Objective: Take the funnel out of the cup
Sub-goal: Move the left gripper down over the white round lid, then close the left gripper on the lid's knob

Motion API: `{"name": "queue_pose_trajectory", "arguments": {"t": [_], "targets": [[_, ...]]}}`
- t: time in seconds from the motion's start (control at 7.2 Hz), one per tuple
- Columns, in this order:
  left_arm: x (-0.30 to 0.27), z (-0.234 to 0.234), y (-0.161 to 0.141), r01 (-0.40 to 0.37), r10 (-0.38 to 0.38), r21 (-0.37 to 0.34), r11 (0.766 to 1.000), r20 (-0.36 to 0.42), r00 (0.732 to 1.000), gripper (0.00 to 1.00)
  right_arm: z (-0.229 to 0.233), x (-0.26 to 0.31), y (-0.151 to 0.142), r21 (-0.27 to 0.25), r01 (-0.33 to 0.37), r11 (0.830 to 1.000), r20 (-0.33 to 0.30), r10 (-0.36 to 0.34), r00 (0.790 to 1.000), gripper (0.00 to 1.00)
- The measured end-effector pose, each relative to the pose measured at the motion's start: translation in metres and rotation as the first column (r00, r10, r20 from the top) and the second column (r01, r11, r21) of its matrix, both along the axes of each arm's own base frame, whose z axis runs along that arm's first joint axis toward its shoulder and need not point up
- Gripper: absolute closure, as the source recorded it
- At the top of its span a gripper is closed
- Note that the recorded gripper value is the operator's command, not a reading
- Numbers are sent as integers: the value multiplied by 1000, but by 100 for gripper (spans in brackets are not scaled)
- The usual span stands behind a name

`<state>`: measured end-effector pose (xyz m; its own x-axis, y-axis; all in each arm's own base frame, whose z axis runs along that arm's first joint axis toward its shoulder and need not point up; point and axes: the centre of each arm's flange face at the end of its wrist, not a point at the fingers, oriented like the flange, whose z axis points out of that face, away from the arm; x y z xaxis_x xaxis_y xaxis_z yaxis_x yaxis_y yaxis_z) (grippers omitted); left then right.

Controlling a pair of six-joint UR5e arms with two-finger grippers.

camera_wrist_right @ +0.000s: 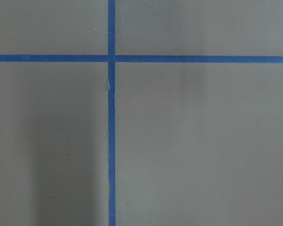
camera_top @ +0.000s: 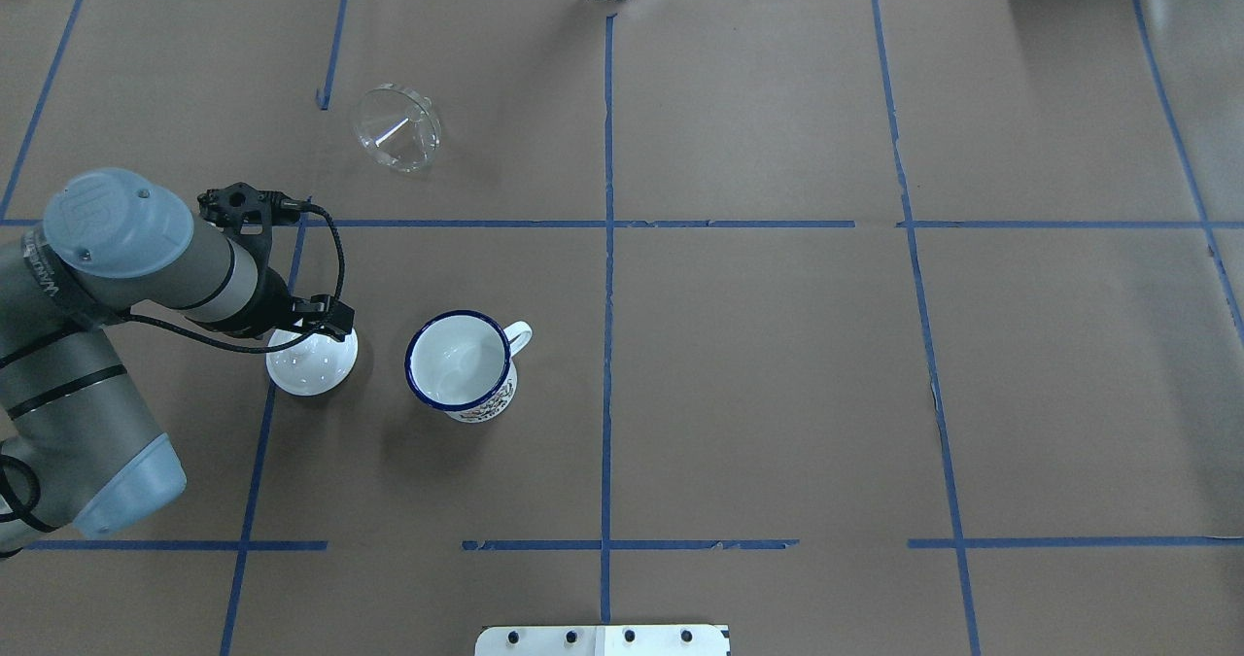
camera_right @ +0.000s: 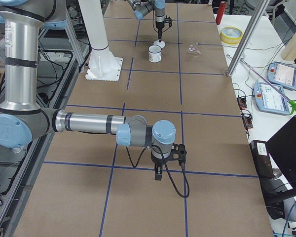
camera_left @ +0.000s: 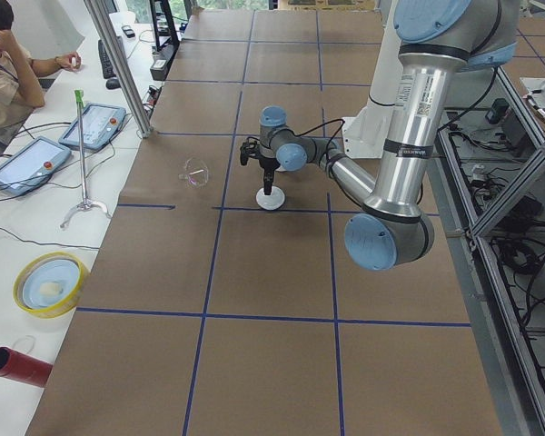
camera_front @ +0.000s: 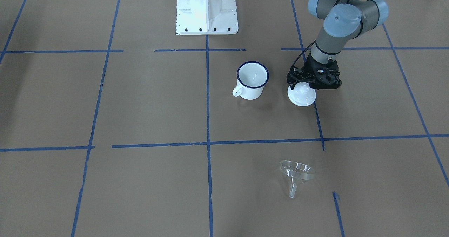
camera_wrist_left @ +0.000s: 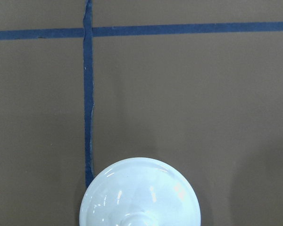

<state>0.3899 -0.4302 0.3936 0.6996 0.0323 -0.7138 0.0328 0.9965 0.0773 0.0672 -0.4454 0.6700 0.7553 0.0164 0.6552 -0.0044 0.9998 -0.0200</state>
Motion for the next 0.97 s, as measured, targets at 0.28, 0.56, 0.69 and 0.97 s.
{"name": "queue_pose_trajectory", "arguments": {"t": [0.28, 0.56, 0.69, 0.97], "targets": [[3, 6, -1, -2, 2, -7, 1000, 9, 1000, 3, 0, 0, 0, 0, 0, 1000, 0, 0, 1000, 0], [5, 10, -1, -5, 5, -11, 1000, 15, 1000, 17, 0, 0, 0, 0, 0, 1000, 0, 0, 1000, 0], [6, 11, -1, -6, 7, -11, 1000, 16, 1000, 17, 0, 0, 0, 0, 0, 1000, 0, 0, 1000, 0], [6, 10, 0, -8, 8, -10, 1000, 15, 1000, 23, 0, 0, 0, 0, 0, 1000, 0, 0, 1000, 0]]}}
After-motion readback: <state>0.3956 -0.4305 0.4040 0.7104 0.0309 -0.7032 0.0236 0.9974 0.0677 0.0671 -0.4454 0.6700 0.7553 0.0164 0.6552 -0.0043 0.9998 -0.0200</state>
